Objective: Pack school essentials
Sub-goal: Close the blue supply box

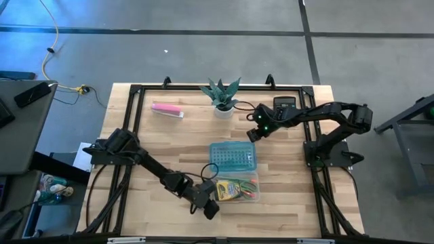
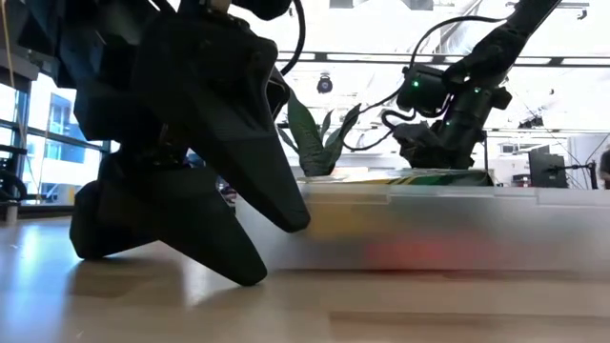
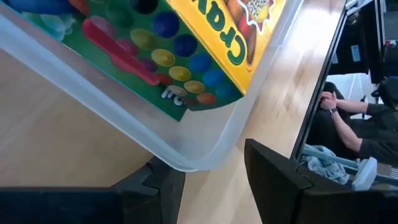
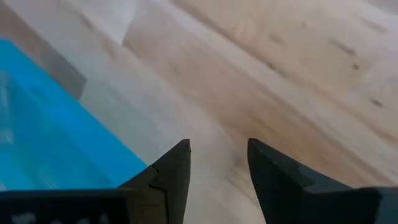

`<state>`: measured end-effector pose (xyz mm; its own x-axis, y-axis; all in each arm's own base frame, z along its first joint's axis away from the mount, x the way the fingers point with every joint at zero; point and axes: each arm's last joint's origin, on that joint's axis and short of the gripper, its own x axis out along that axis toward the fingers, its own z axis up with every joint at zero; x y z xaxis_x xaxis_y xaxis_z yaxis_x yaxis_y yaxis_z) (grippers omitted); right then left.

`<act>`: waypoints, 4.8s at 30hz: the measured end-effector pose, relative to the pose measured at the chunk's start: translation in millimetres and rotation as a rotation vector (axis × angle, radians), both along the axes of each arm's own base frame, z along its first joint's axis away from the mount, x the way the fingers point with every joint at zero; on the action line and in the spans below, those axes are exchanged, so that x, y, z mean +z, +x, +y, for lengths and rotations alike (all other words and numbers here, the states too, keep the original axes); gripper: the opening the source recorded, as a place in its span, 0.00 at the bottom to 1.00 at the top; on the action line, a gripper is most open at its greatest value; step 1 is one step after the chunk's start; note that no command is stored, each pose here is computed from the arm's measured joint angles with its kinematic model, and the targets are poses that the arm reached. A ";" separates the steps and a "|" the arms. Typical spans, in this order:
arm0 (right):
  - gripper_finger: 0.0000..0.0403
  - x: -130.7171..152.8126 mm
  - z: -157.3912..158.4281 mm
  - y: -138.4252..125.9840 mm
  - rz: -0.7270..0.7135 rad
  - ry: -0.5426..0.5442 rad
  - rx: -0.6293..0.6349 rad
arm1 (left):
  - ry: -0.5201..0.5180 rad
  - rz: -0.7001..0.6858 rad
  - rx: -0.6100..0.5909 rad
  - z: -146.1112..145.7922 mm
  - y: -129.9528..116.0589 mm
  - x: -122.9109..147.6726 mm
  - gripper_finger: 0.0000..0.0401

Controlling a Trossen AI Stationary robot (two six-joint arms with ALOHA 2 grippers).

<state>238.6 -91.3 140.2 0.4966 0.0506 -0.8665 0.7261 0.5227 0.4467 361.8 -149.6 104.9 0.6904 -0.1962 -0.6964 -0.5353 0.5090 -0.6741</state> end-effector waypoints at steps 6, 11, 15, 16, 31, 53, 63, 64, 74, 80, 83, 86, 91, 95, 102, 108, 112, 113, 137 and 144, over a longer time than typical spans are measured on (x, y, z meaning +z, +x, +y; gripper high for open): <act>0.37 -2.2 2.4 -4.2 0.040 0.001 0.071 | 0.002 0.009 0.003 3.9 0.9 -0.5 0.38; 0.37 -2.1 4.2 -4.5 0.024 0.030 0.128 | 0.004 0.011 0.007 6.2 1.5 -0.8 0.38; 0.37 -1.5 5.8 -2.8 0.006 0.033 0.146 | 0.004 0.013 0.012 8.4 2.2 -1.0 0.38; 0.37 -1.3 6.0 -2.5 0.000 0.037 0.155 | 0.005 0.013 0.012 8.4 2.2 -1.0 0.38; 0.37 1.8 8.4 -4.2 -0.024 0.092 0.189 | 0.010 0.016 0.016 9.1 1.9 -1.8 0.38; 0.37 49.6 28.5 -15.6 -0.169 -0.015 0.209 | -0.001 0.022 0.035 15.6 4.2 -2.4 0.38; 0.37 72.1 49.6 -22.7 -0.265 -0.004 0.266 | 0.005 0.019 0.054 17.3 4.8 -2.4 0.38; 0.37 74.2 52.0 -23.3 -0.273 0.000 0.268 | 0.008 0.018 0.055 17.5 4.8 -2.4 0.38; 0.37 79.8 85.8 -22.9 -0.273 0.092 0.290 | 0.027 0.014 0.049 18.2 5.0 -2.6 0.38; 0.37 79.2 107.1 -22.8 -0.248 0.083 0.280 | 0.039 0.010 0.037 18.2 5.0 -2.6 0.38; 0.37 79.9 116.3 -22.6 -0.251 0.084 0.269 | 0.042 0.009 0.033 18.2 5.0 -2.5 0.38; 0.37 82.1 125.2 -21.4 -0.278 0.095 0.269 | 0.043 0.009 0.033 18.2 5.1 -2.5 0.38; 0.37 85.9 138.1 -20.0 -0.322 0.114 0.258 | 0.055 0.005 0.037 18.5 5.2 -2.5 0.38; 0.37 84.2 145.4 -22.9 -0.296 0.112 0.247 | 0.065 0.002 0.028 18.5 5.2 -2.5 0.36; 0.37 84.1 156.0 -25.8 -0.292 0.113 0.236 | 0.101 0.002 -0.025 19.5 3.1 2.0 0.29; 0.37 84.1 162.5 -27.6 -0.293 0.108 0.227 | 0.091 0.046 -0.072 21.1 -1.4 6.6 0.24; 0.37 83.8 165.1 -28.8 -0.288 0.108 0.218 | 0.052 0.085 -0.147 16.2 -6.4 9.3 0.22; 0.37 83.4 165.4 -29.3 -0.282 0.107 0.220 | 0.048 0.094 -0.167 14.4 -8.1 10.3 0.21; 0.36 105.4 193.4 -27.0 -0.451 0.145 0.215 | 0.363 -0.176 -0.209 54.3 -28.6 122.9 0.09; 0.21 133.3 206.4 -25.2 -0.404 0.033 0.211 | 0.437 -0.234 -0.256 68.7 -16.9 136.2 0.01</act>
<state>213.5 115.1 273.5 0.7706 0.2108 -0.6014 0.3693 0.6213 0.6911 344.9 -80.9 241.1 0.8045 -0.1052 -0.5846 -0.2196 0.8618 -0.4572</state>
